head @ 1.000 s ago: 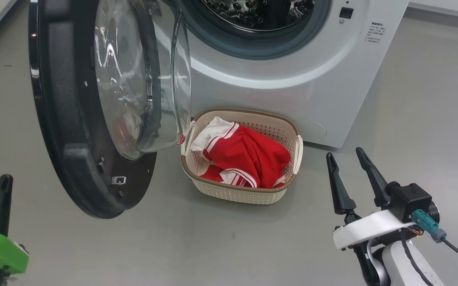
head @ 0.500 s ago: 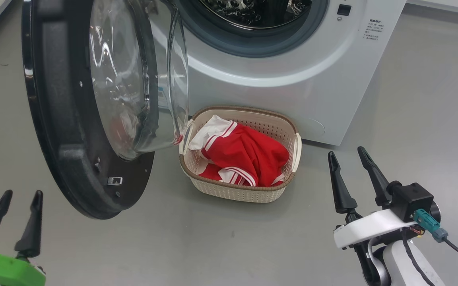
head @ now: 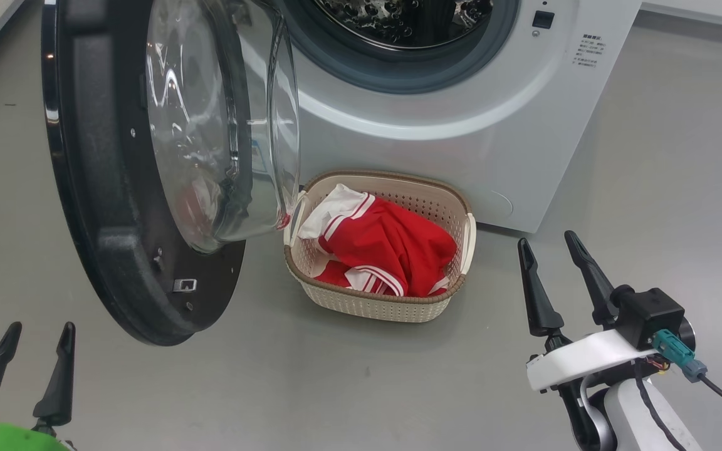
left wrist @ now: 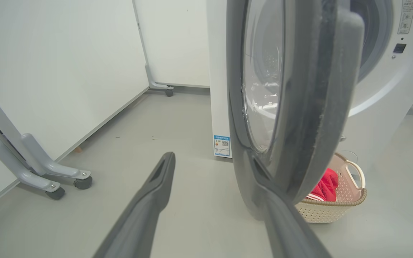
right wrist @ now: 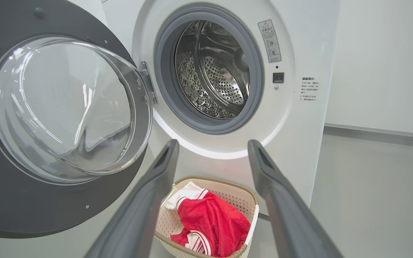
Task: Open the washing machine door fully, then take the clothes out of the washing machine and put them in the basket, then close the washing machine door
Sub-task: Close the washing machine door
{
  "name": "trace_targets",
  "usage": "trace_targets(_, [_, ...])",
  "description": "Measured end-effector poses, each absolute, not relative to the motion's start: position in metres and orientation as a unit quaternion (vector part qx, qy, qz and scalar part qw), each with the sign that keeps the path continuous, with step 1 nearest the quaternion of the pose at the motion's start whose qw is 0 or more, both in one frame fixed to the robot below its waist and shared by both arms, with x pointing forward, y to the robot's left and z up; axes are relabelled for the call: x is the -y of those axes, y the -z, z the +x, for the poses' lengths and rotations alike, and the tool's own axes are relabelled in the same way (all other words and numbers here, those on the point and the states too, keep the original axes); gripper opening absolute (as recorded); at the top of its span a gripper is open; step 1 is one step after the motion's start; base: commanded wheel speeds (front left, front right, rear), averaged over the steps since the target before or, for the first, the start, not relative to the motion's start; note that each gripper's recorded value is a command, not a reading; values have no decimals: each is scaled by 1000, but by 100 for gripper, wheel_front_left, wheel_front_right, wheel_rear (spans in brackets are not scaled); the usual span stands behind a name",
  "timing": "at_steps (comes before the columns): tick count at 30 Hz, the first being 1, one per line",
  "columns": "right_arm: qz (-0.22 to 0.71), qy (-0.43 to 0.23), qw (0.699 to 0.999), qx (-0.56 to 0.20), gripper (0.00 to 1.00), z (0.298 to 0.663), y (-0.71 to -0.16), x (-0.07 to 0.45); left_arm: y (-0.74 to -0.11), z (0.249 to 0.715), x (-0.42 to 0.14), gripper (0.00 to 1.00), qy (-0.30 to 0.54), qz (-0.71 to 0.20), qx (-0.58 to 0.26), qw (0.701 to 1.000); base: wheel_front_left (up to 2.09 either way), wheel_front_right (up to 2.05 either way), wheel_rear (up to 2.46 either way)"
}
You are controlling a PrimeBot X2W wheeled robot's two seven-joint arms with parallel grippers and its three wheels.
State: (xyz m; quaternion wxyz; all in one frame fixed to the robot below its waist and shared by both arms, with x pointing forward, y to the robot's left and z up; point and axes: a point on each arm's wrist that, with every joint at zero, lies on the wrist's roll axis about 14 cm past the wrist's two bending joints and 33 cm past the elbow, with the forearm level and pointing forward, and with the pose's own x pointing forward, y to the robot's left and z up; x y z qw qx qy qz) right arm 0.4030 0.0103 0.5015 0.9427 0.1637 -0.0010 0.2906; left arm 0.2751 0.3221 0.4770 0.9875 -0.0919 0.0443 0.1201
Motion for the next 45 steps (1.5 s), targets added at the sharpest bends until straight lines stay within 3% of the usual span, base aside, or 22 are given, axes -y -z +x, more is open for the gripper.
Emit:
trace_targets(27, [162,-290,943,7,100,400,-506,-10,-461,272,-322,100,-116,-85,-60,988,0,0,0])
trace_targets(28, [162,-290,943,7,100,400,-507,-10,-461,272,-322,79,-117,-85,-59,988,0,0,0])
trace_targets(29, [162,-290,943,7,100,400,-507,-10,-461,272,-322,13,-116,-85,-59,988,0,0,0])
trace_targets(30, [162,-290,943,7,100,400,-507,-10,-460,272,-322,0,-116,-85,-59,988,0,0,0])
trace_targets(45, [162,-291,943,8,100,400,-508,-11,-468,277,-327,0,-112,-81,-51,989,0,0,0])
